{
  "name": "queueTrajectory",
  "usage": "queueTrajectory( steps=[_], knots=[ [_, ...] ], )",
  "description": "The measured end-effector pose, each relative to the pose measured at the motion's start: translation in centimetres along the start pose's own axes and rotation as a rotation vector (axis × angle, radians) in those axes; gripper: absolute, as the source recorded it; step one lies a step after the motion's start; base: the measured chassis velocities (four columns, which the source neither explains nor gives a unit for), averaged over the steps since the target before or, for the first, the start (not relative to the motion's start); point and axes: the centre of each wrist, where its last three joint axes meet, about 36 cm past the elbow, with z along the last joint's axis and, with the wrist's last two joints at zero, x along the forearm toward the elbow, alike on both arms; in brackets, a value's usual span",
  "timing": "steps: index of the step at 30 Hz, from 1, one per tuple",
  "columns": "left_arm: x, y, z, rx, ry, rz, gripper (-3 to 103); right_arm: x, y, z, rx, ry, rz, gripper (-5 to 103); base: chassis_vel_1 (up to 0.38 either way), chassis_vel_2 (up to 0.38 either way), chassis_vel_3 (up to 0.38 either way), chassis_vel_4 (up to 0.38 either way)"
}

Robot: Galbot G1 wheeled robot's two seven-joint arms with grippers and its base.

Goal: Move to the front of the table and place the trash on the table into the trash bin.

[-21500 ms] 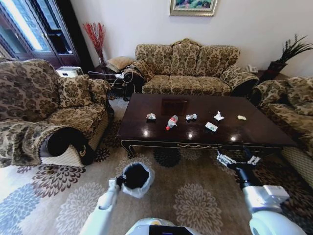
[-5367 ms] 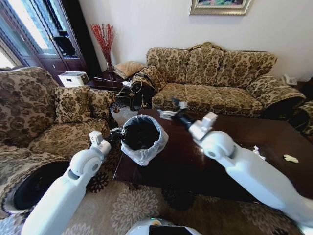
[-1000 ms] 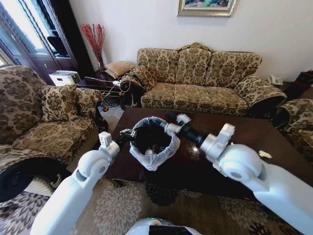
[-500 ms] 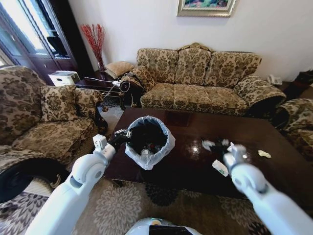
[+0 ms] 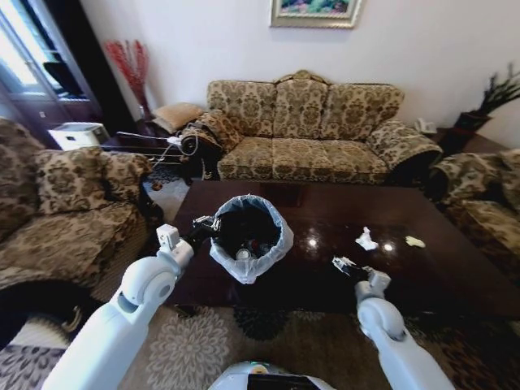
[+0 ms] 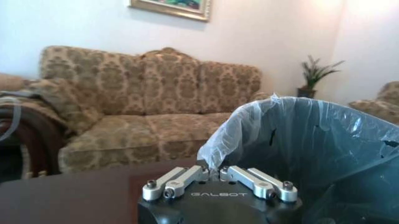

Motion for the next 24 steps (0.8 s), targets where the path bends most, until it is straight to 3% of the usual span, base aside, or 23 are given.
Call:
queueTrajectory(
  steps=[7,15,18,24],
  knots=[
    [0.1,0.1,-0.1,0.005,-0.013,-0.001,3,-0.4,3.6,0.4,-0.012,0.066,0.041,100,-0.042,-0.051,-0.055,-0.043],
    [0.1,-0.1,-0.1,0.008,-0.013,0.004,3,-2.0,4.4,-0.2,-0.039,0.101,0.104,100,0.0,0.0,0.0,0.0],
    [0.2,-0.1,-0.1,0.001,-0.013,0.001,3,-2.0,4.6,-0.6,-0.078,0.136,0.15,101,0.0,0.0,0.0,0.0],
    [0.2,-0.2,0.0,0.002,-0.014,0.005,3,-2.1,4.1,-0.4,-0.098,0.156,0.16,84,0.0,0.0,0.0,0.0]
  ],
)
